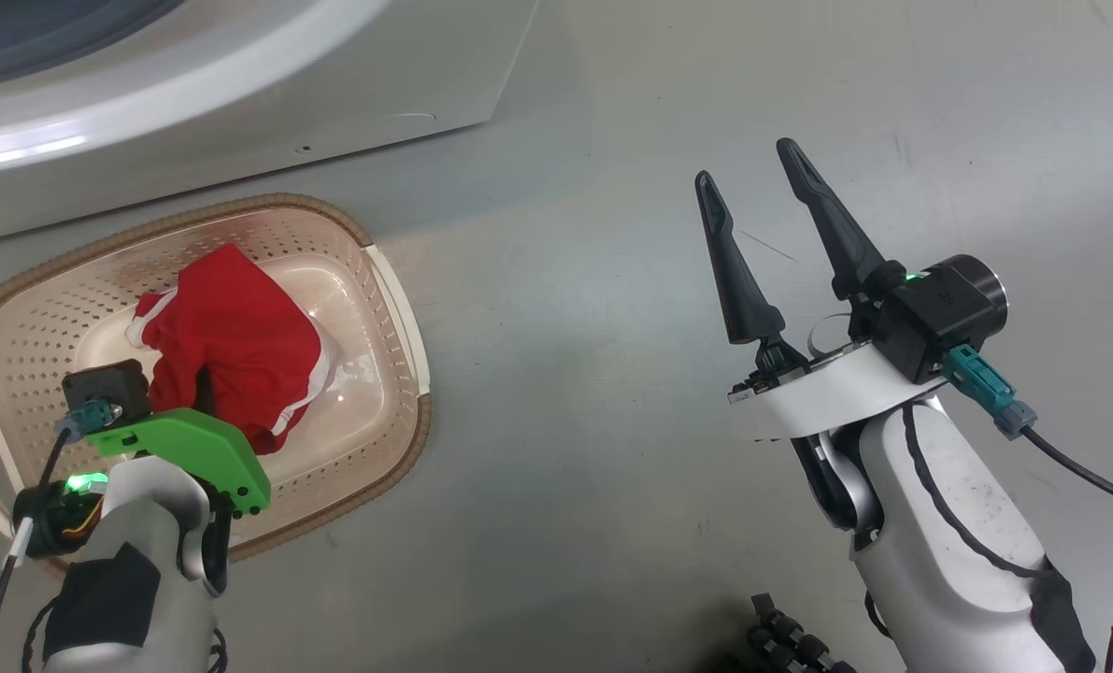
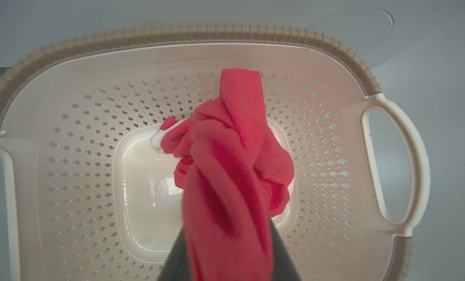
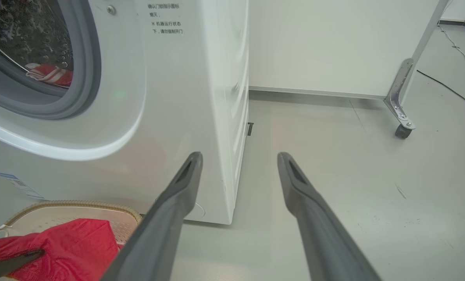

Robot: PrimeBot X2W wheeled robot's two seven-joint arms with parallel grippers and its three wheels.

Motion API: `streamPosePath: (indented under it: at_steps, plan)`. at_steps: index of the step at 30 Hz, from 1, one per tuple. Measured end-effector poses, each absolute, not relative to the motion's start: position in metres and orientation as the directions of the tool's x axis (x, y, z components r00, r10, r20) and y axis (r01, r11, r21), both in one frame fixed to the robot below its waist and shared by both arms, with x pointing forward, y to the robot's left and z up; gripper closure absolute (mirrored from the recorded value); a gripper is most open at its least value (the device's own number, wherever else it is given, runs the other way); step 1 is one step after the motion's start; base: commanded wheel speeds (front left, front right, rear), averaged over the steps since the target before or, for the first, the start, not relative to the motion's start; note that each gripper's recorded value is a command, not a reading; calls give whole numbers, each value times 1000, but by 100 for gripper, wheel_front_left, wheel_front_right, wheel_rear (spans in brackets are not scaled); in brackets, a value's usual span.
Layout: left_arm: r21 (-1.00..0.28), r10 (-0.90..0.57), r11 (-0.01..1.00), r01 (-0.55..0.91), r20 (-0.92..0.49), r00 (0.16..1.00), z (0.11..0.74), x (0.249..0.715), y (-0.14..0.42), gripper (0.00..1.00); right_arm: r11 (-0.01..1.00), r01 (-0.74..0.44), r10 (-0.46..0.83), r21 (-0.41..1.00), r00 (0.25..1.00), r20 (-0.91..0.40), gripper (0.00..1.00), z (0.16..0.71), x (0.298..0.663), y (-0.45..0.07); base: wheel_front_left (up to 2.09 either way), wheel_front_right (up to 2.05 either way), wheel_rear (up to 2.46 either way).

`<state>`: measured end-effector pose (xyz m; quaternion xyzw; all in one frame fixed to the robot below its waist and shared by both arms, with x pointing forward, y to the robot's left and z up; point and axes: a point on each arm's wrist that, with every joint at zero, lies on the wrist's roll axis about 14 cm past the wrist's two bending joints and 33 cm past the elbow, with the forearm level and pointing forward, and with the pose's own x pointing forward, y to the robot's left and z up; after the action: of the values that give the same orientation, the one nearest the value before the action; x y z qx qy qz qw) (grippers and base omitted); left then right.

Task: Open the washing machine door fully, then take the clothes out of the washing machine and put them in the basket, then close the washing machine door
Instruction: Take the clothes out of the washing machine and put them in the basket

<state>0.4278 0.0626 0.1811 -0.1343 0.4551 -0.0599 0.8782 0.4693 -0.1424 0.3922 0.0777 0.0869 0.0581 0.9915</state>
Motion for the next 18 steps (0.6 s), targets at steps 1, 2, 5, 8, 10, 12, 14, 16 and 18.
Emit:
streamPosePath:
  at_steps: [1, 2, 5, 8, 10, 12, 14, 16, 18]
  plan:
    - [-289, -227, 957, -18, -788, 573, 179, 427, 63, 80, 981, -101, 128, 164, 978, -165, 0, 391, 469, -143, 0, 0, 0]
    - [-287, -225, 958, -20, -791, 568, 178, 426, 63, 73, 982, -99, 126, 163, 978, -168, 0, 390, 469, -143, 0, 0, 0]
    - [-290, -224, 957, -28, -795, 564, 176, 427, 64, 10, 982, -98, 124, 160, 979, -162, 0, 392, 473, -143, 0, 0, 0]
    - [-293, -229, 956, -24, -792, 566, 176, 428, 63, 0, 980, -96, 123, 172, 980, -154, 0, 394, 475, -143, 0, 0, 0]
    - [-290, -226, 957, -25, -797, 561, 176, 424, 65, 0, 979, -95, 123, 178, 981, -151, 0, 396, 474, -143, 0, 0, 0]
    - [-286, -224, 958, -23, -796, 562, 178, 422, 66, 0, 978, -93, 120, 187, 982, -144, 0, 399, 475, -143, 0, 0, 0]
    - [-286, -225, 958, -16, -787, 574, 181, 423, 67, 0, 978, -94, 121, 188, 983, -138, 0, 402, 475, -142, 0, 0, 0]
    - [-291, -229, 957, -7, -767, 599, 187, 427, 67, 0, 977, -97, 123, 189, 983, -133, 0, 405, 474, -142, 0, 0, 0]
    - [-295, -232, 956, 3, -746, 624, 194, 432, 67, 0, 977, -101, 125, 189, 984, -123, 0, 409, 474, -141, 0, 0, 0]
